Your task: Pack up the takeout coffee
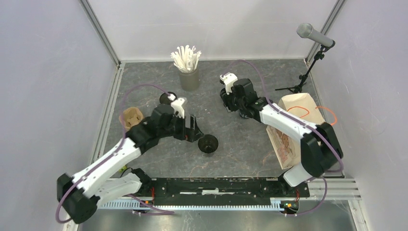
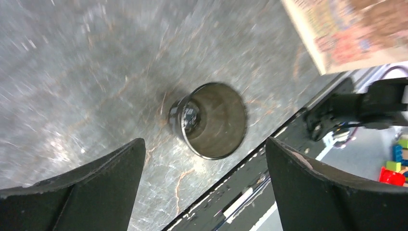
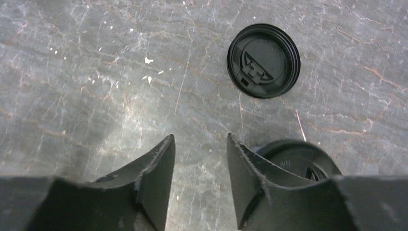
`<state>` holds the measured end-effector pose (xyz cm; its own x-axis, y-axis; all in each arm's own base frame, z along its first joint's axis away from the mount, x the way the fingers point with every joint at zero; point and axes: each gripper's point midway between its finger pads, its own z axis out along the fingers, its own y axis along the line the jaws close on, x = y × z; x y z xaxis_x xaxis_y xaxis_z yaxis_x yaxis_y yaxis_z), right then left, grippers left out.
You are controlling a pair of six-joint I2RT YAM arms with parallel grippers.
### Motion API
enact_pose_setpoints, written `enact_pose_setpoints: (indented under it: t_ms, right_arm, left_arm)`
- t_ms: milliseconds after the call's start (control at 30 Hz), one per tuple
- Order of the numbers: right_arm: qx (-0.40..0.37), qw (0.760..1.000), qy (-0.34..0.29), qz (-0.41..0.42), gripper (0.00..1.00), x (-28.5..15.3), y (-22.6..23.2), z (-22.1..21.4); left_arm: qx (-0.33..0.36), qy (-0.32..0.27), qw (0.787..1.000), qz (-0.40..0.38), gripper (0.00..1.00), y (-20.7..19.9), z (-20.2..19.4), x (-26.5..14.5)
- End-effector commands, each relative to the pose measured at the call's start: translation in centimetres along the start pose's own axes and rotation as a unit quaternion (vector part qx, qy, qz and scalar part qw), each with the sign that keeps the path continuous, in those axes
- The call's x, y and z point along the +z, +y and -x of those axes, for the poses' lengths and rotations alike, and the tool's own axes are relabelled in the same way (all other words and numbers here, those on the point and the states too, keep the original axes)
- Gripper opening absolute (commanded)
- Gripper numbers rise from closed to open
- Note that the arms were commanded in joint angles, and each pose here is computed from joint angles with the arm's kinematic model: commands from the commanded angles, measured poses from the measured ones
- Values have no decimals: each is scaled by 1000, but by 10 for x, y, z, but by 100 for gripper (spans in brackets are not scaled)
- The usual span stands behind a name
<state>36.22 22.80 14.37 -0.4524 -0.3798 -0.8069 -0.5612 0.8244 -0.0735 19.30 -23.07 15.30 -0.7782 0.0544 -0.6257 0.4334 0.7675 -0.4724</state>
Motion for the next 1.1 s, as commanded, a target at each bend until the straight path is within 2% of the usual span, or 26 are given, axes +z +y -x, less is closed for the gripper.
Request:
enact_pose_setpoints:
  t_ms: [0, 67, 200, 300, 433, 700, 933, 1067]
  right_arm:
    - [-16, 999, -36, -13, 44, 23, -6, 40]
    - [-17, 999, -30, -13, 38, 38, -6, 42]
    - [-31, 999, -9, -27, 32, 69, -12, 38]
    - [-48, 998, 10, -37, 27, 89, -20, 34]
    - [-38, 998, 22, -41, 26, 109, -31, 31]
    - [-3, 999, 40, -19, 29, 134, -39, 17]
    - [6, 999, 49, -13, 30, 146, -44, 5]
    - [11, 999, 50, 5, 22, 149, -41, 0]
  left_arm:
    - [82, -108, 991, 0, 100, -22, 52, -73]
    - [108, -141, 984, 21, 100, -14, 55, -96]
    - [140, -197, 969, 54, 100, 6, 47, -125]
    - [171, -219, 961, -17, 100, -7, 26, -123]
    - [158, -250, 954, -43, 100, -10, 21, -126]
    - [182, -191, 963, -51, 99, -11, 8, -111]
    - [186, -200, 960, -57, 97, -13, 7, -114]
    - [184, -208, 959, -50, 97, -10, 9, -117]
